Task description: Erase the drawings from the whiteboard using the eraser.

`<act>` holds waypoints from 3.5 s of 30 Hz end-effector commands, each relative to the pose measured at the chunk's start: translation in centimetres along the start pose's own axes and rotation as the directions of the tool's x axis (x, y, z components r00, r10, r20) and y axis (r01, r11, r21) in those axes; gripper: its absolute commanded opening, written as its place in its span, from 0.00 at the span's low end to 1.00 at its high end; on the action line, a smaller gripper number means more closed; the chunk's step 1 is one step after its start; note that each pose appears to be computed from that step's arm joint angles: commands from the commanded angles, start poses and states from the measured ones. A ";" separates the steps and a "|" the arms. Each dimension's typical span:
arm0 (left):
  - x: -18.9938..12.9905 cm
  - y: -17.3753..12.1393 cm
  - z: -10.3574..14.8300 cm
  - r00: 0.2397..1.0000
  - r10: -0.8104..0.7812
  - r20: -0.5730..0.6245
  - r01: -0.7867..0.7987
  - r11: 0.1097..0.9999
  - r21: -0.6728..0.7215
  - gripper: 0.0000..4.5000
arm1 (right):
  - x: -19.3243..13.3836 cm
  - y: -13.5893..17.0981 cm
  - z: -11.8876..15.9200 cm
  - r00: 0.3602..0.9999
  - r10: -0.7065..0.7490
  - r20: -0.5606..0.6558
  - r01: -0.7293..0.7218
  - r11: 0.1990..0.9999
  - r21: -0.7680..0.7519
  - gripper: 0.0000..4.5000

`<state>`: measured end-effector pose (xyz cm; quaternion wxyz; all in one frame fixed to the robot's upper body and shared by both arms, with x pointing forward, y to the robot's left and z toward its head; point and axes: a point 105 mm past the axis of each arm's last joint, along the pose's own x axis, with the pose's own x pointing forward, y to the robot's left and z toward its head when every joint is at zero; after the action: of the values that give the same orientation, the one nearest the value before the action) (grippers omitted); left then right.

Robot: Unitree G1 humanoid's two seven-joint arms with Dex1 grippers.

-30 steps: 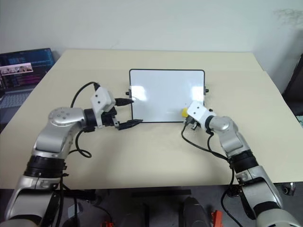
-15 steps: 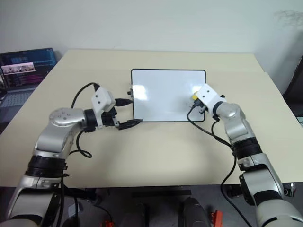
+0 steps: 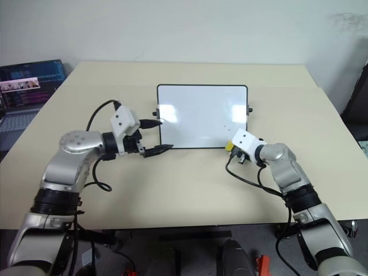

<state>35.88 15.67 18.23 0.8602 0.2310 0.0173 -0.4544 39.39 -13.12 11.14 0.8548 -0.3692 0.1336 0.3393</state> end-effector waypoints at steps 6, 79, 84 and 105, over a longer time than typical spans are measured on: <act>-0.3 0.6 1.6 0.999 0.029 0.038 -0.031 0.998 0.050 1.00 | 0.1 -6.2 3.0 0.961 -0.270 0.056 0.270 0.963 0.008 0.25; 15.0 -14.5 5.9 0.830 -0.468 0.304 0.466 0.881 0.081 1.00 | -16.2 -7.5 -12.8 0.834 -0.346 -0.430 0.552 0.522 0.650 0.41; 15.1 -14.2 6.0 0.831 -0.464 0.306 0.463 0.883 0.080 1.00 | -16.2 -7.5 -12.6 0.844 -0.345 -0.411 0.536 0.528 0.659 0.77; 3.0 4.1 6.0 0.756 0.496 0.427 -0.391 0.865 -0.313 1.00 | -11.8 -12.0 -4.6 0.689 -0.723 -0.060 0.569 0.487 0.663 1.00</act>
<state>39.91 10.15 22.97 0.9251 0.0298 -0.1781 -0.3341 38.90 -27.19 18.40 0.9986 -0.0311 0.0407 -0.0098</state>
